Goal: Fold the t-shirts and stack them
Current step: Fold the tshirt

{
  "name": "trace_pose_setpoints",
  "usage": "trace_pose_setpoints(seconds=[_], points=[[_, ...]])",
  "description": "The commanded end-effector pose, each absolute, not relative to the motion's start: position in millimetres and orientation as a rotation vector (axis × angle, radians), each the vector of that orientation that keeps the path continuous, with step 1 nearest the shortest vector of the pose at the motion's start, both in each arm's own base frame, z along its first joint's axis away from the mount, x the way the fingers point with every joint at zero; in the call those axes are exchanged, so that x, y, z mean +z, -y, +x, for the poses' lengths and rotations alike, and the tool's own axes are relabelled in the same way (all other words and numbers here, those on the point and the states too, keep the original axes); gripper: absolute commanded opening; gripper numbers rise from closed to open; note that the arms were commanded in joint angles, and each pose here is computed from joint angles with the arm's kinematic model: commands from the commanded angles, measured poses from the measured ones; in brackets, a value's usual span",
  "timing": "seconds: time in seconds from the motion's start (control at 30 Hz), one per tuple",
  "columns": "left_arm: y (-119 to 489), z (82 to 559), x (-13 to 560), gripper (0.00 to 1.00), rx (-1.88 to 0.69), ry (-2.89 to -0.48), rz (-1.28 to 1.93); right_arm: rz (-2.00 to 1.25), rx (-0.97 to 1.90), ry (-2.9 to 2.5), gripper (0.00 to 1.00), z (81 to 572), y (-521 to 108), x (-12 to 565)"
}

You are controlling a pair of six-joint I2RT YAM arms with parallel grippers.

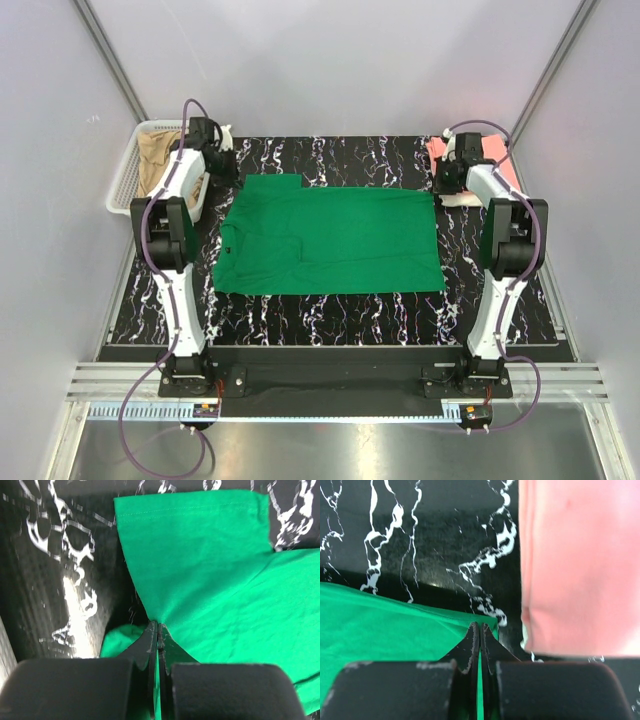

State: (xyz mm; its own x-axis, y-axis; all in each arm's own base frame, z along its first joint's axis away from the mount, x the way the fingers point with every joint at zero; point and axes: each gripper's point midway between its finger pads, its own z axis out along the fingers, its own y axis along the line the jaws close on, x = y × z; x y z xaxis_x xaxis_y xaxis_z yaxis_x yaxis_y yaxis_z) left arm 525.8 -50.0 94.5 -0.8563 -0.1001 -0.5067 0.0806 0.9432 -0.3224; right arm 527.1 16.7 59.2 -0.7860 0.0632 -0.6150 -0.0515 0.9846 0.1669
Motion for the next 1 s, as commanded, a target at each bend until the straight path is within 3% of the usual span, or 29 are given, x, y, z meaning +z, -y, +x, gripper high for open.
trace_pose_setpoints(seconds=[0.0, 0.43, 0.97], points=[[42.6, 525.6, 136.3, 0.0, -0.393, -2.463, -0.001, -0.005, 0.148, -2.292, 0.0, 539.7, -10.8, 112.0], [35.9, 480.9, 147.4, 0.0, -0.342, -2.459, -0.036, 0.101, 0.161, -2.243, 0.0, 497.5, -11.8, 126.9], [40.8, 416.0, 116.8, 0.0, -0.328, -2.559, -0.096, 0.255, 0.106, -2.295, 0.0, 438.6, -16.9, 112.6]])
